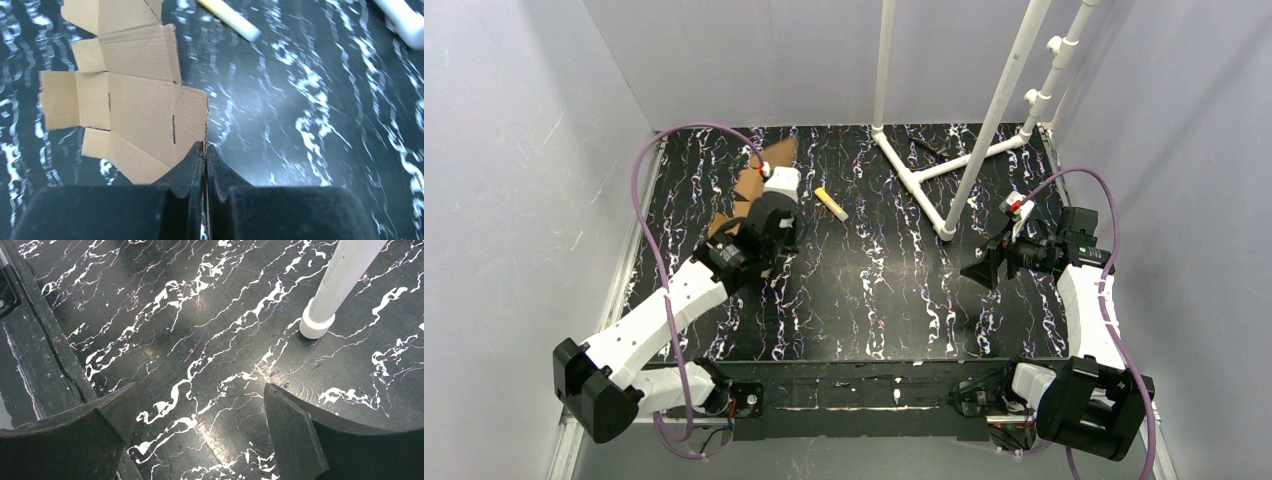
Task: Fold the paper box
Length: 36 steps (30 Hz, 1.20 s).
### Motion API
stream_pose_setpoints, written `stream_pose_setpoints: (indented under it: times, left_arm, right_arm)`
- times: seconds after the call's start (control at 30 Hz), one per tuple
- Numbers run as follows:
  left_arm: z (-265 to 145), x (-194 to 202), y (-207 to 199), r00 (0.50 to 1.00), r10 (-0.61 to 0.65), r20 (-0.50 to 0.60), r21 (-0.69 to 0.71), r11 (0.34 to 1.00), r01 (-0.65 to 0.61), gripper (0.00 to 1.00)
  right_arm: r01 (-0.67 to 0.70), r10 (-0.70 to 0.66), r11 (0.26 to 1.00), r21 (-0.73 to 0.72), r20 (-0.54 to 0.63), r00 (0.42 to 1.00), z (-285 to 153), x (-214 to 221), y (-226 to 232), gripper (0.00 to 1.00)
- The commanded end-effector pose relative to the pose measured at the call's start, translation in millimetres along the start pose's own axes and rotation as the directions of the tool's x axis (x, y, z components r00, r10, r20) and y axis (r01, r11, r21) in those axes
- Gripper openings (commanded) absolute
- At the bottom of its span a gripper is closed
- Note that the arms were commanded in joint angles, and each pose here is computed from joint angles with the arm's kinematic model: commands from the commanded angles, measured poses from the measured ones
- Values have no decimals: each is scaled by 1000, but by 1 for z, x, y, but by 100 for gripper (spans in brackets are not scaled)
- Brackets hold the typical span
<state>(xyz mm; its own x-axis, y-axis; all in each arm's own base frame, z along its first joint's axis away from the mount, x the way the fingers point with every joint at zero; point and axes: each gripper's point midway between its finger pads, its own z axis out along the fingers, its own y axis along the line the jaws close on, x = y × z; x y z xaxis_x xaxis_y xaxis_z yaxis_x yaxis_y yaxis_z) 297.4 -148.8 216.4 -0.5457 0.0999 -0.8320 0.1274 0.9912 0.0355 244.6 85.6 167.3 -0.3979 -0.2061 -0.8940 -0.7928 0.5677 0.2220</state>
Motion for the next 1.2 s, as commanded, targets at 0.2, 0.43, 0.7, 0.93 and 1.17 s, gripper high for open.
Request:
stream_pose_setpoints:
  times: [0.2, 0.43, 0.7, 0.93, 1.17]
  left_arm:
    - [-44, 42, -113, 973, 224, 60, 363, 903, -230, 0]
    - [-33, 78, -167, 968, 250, 8, 434, 871, -229, 0]
    - [-7, 115, -186, 959, 273, -80, 435, 875, -213, 0]
    - [-2, 140, -182, 948, 273, -164, 419, 889, -184, 16]
    - [-34, 101, -180, 974, 179, -140, 471, 877, -93, 59]
  right_arm:
    - [23, -22, 999, -23, 13, 1000, 1, -3, 3, 100]
    - [25, -25, 1000, -19, 7, 1000, 1, -1, 2, 100]
    - [31, -31, 999, -20, 5, 1000, 0, -1, 3, 100]
    - [30, -30, 999, -24, 4, 1000, 0, -1, 3, 100]
    - [46, -46, 998, -38, -5, 999, 0, 2, 7, 100]
